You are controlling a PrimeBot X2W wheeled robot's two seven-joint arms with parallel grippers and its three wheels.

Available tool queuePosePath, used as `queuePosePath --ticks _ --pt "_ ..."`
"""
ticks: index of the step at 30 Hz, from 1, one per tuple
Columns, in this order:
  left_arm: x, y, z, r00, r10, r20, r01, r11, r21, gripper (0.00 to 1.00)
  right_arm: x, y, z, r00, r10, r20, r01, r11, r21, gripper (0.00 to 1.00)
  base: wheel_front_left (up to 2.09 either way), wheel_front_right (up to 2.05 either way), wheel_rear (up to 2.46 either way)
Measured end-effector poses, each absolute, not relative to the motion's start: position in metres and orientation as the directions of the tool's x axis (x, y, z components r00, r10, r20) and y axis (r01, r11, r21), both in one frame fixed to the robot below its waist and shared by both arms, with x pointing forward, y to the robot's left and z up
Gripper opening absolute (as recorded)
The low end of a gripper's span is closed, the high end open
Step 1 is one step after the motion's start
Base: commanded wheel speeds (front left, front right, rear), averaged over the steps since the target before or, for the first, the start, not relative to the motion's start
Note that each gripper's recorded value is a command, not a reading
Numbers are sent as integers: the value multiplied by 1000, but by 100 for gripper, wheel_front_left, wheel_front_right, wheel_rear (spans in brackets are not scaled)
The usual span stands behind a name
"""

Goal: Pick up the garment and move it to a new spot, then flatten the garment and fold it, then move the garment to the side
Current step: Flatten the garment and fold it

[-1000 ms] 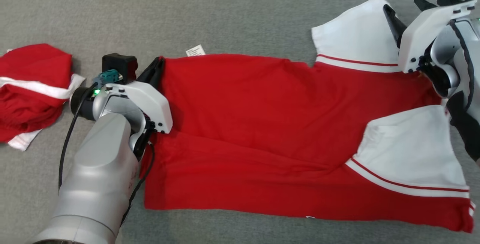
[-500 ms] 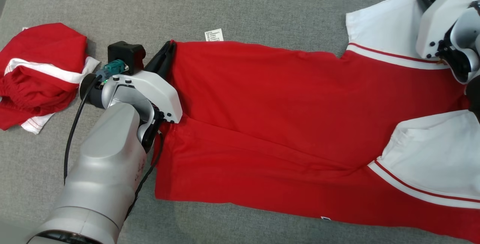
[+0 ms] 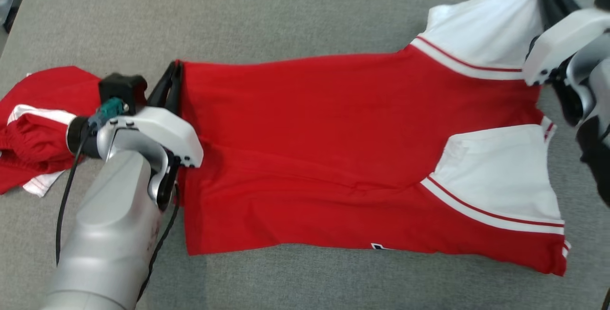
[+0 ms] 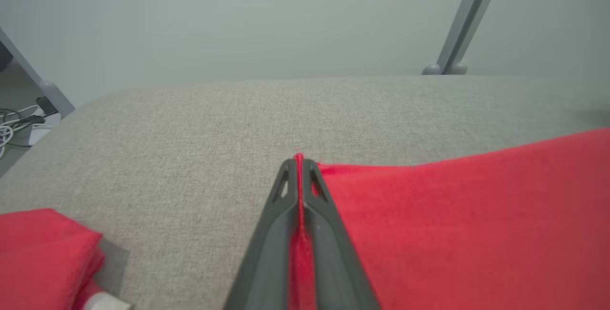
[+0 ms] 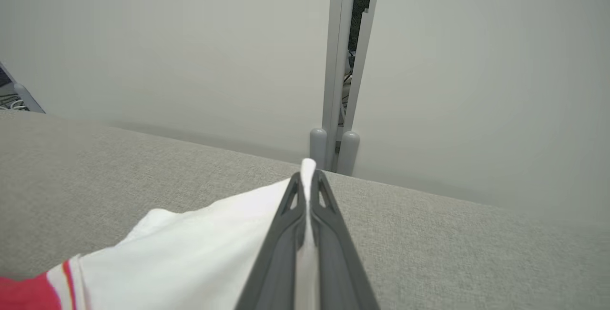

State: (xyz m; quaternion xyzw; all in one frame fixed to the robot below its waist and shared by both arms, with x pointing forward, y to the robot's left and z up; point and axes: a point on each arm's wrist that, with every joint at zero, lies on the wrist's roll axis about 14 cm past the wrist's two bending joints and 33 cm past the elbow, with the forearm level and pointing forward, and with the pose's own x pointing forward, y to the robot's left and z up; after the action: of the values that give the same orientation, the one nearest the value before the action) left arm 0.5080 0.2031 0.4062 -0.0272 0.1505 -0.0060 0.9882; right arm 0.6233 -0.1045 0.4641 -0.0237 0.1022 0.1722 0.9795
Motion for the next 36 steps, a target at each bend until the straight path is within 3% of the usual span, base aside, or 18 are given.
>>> queuePosePath --ticks 12,22,35,36 --pt "461 191 398 946 -63 -317 33 995 -99 0 537 -122 466 932 326 -161 -309 943 125 0 0 0 0" --pt "422 191 386 934 -58 -351 15 992 -125 0 456 -128 439 929 312 -199 -260 933 249 0 0 0 0" --pt "379 184 378 929 -73 -363 24 990 -136 0 407 -142 413 931 250 -265 -170 942 289 0 0 0 0" --pt "378 184 378 930 -67 -361 17 990 -140 22 405 -144 412 931 245 -269 -166 944 287 0 0 0 0"
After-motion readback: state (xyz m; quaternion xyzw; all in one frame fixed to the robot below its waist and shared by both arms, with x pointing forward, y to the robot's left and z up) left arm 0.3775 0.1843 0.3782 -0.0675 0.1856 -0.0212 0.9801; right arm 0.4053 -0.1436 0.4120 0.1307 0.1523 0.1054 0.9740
